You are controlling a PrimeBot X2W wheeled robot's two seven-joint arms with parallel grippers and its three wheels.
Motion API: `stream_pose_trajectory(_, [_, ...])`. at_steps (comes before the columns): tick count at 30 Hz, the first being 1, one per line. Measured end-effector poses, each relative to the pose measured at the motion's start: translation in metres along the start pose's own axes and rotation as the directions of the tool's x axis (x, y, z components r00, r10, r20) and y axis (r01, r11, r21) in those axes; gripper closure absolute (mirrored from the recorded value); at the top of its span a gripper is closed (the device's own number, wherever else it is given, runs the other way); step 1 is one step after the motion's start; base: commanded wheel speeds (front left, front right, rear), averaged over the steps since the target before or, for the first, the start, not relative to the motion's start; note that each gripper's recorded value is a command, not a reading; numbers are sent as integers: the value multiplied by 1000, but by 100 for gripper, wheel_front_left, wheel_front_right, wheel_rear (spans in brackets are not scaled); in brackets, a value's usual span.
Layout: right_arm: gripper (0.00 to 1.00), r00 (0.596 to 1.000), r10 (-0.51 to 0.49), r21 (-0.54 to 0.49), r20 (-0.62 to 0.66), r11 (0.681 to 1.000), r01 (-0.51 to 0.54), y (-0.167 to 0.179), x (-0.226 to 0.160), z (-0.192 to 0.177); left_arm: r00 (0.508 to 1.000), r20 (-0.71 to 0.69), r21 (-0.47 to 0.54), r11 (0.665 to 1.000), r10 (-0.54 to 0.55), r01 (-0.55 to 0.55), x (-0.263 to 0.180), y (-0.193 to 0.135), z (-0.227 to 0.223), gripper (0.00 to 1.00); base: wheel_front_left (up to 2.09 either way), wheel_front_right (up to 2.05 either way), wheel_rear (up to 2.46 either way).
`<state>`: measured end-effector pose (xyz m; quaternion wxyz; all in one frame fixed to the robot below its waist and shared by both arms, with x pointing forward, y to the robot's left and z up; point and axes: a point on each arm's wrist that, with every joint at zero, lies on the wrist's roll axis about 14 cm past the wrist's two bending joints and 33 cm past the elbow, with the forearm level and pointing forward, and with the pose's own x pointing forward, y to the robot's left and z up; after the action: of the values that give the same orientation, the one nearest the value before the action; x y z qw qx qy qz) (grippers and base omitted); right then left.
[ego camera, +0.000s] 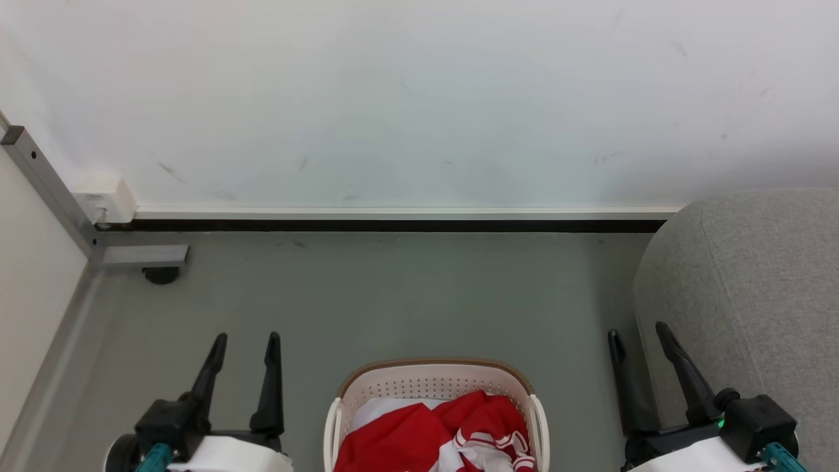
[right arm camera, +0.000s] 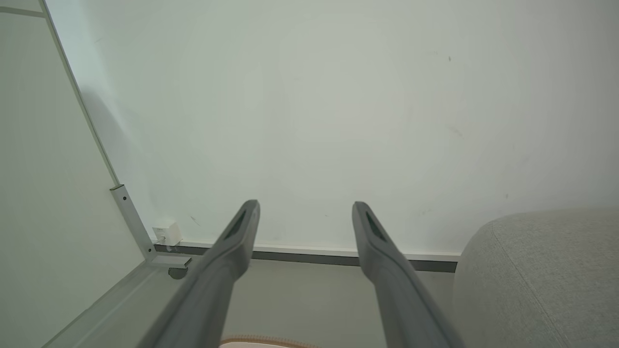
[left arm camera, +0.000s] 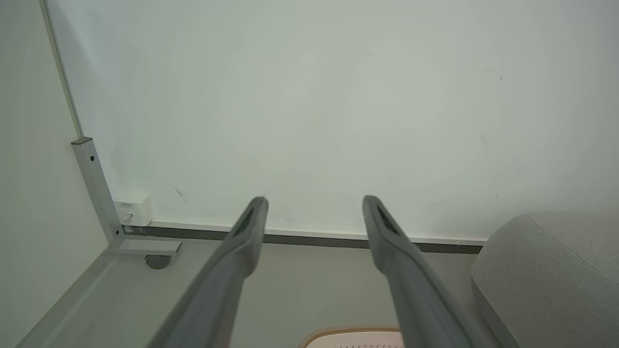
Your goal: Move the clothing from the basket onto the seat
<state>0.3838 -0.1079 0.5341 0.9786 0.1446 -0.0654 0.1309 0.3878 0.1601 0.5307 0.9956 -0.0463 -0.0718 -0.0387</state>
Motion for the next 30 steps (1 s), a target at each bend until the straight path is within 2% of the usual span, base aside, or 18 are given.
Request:
stream_pose_trajectory(7, [0,1000,5,-15,9,1000,-5,1,0,1,1000,9,47,999,-11,10,1,-2,1,0,0,0,0])
stream_pose_trajectory(30, [0,1000,-11,-6,8,1000,11,-4,1,0,1000,4,36,999,-5,5,3,0,-1,0,0,0,0])
